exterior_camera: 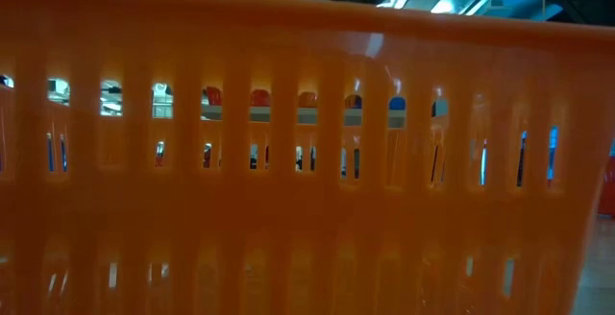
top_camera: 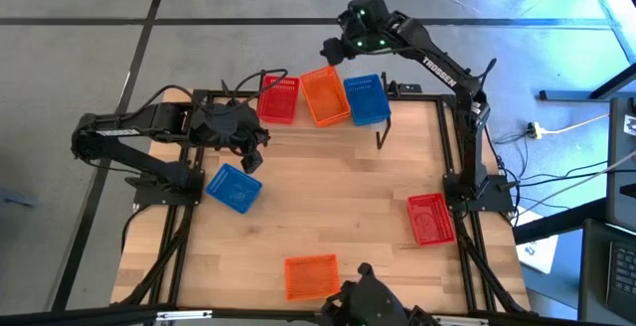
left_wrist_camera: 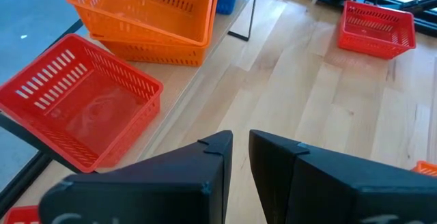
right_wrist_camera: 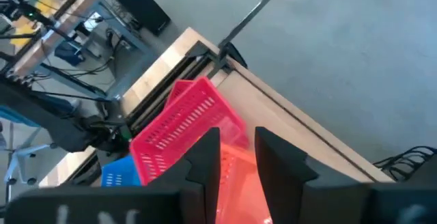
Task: Stack baskets on shelf by color
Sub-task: Stack the right orange basket into the orange basket on the shelf
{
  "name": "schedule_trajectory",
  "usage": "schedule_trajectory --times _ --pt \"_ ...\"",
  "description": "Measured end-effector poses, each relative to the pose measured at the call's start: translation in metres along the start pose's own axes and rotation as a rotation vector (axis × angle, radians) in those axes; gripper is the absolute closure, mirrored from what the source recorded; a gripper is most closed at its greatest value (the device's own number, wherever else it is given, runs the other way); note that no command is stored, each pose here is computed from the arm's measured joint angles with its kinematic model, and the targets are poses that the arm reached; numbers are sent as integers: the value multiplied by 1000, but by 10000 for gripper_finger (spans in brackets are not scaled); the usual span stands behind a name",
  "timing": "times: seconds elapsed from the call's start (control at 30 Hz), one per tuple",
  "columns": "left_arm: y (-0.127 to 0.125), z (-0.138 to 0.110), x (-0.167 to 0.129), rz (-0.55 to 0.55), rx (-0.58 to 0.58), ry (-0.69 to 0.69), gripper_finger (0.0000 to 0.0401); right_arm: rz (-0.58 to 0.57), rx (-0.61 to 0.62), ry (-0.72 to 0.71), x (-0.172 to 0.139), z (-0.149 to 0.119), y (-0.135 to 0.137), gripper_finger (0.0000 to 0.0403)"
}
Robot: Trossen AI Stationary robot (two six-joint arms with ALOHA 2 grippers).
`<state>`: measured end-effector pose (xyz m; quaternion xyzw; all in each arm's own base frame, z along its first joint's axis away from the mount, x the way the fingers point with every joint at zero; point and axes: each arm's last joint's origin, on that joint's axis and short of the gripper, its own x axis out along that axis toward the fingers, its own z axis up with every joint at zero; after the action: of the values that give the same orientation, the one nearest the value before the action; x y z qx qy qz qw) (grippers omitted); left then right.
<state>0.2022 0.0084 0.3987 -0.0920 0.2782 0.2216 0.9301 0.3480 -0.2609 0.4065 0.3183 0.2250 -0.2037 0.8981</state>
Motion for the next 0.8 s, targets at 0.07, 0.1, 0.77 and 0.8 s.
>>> schedule_trajectory --times 0.07,0.1,0.77,0.8 --pt "0 0 0 0 0 0 360 3 -1 6 1 -1 2 318" --pt "0 0 0 0 0 0 360 1 -4 10 1 -2 2 323" --pt "0 0 0 1 0 0 360 78 -90 141 49 -17 -17 402" --pt "0 0 0 1 0 0 360 83 -86 151 53 -18 -18 402"
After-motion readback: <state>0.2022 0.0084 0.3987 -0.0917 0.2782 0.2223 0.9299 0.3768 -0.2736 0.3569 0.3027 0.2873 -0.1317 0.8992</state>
